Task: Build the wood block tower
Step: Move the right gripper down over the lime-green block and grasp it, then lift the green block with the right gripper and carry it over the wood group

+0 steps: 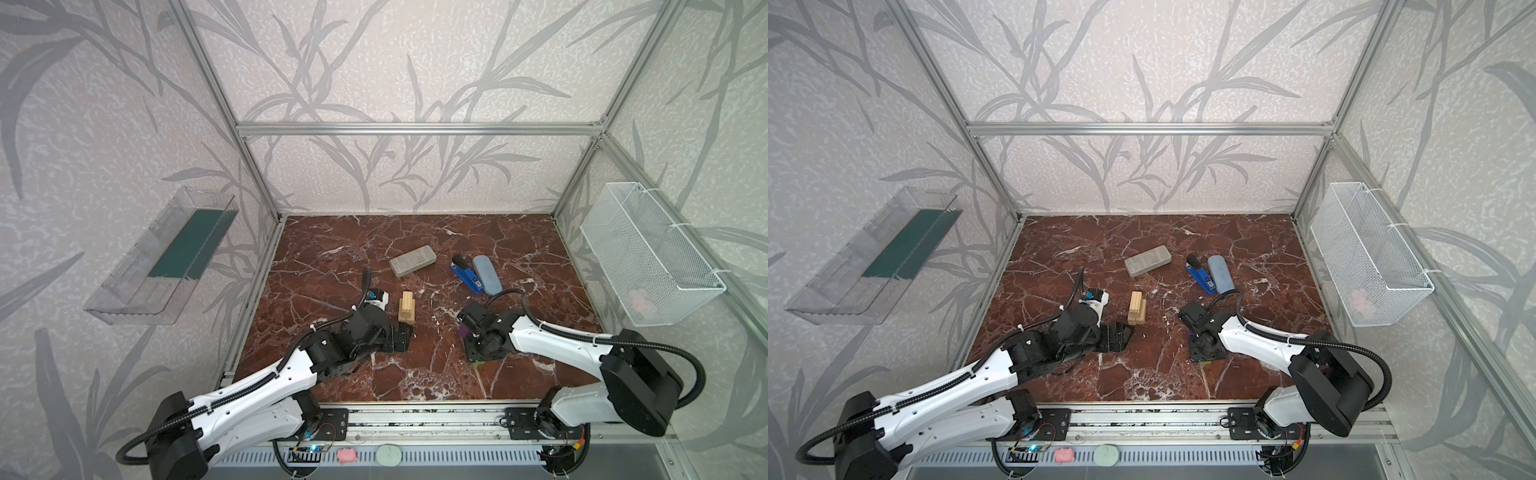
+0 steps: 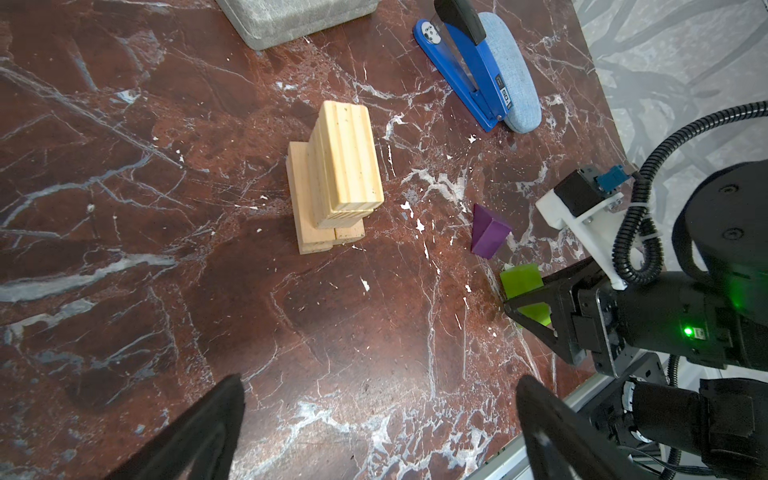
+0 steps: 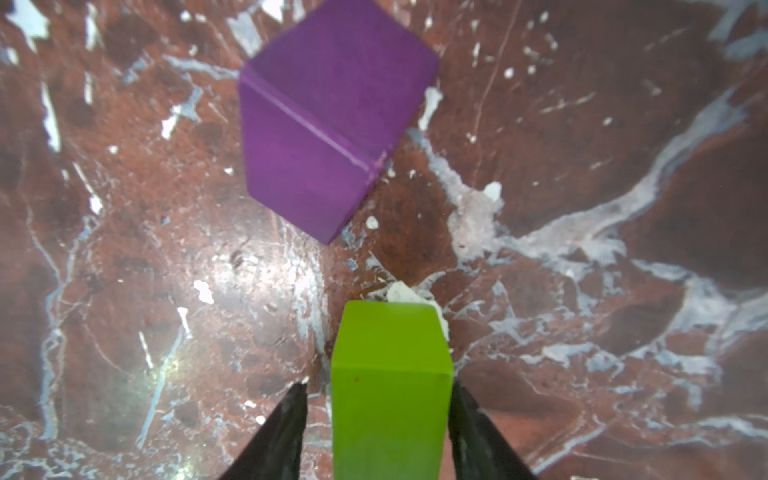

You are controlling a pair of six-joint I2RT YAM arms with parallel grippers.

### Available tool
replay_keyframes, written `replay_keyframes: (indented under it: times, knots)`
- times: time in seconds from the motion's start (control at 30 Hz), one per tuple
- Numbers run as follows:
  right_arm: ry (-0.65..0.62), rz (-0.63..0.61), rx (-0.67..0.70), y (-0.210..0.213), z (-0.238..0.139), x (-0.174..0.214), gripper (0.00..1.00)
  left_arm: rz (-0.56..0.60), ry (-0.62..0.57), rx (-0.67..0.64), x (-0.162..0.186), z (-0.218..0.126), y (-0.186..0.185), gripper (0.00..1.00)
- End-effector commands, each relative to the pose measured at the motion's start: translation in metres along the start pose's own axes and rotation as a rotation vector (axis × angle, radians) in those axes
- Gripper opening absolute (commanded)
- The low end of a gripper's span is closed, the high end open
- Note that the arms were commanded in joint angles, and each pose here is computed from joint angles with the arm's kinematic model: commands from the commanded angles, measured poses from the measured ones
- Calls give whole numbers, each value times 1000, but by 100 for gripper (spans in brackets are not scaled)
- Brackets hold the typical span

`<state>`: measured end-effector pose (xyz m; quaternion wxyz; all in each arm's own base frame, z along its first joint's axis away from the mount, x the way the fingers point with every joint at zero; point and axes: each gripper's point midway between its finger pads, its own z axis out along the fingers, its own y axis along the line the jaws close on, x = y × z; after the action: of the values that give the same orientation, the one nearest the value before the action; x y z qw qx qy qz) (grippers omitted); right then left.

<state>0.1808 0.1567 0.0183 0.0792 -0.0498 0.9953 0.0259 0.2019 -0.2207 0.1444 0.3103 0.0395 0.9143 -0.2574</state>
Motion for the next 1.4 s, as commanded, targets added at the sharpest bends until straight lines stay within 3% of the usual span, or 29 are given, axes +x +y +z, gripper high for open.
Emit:
replay_keyframes:
  times: [0.0, 0.67, 1.37]
  knots:
    - [-20, -14, 29, -1, -2, -7, 50, -8, -45, 15, -16, -5, -11, 99]
    - [-10, -36, 40, 5, -13, -9, 27, 5, -46, 21, -20, -6, -15, 100]
    - [-130, -2, -90, 51, -116, -65, 19, 90, -111, -102, -43, -27, 13, 100]
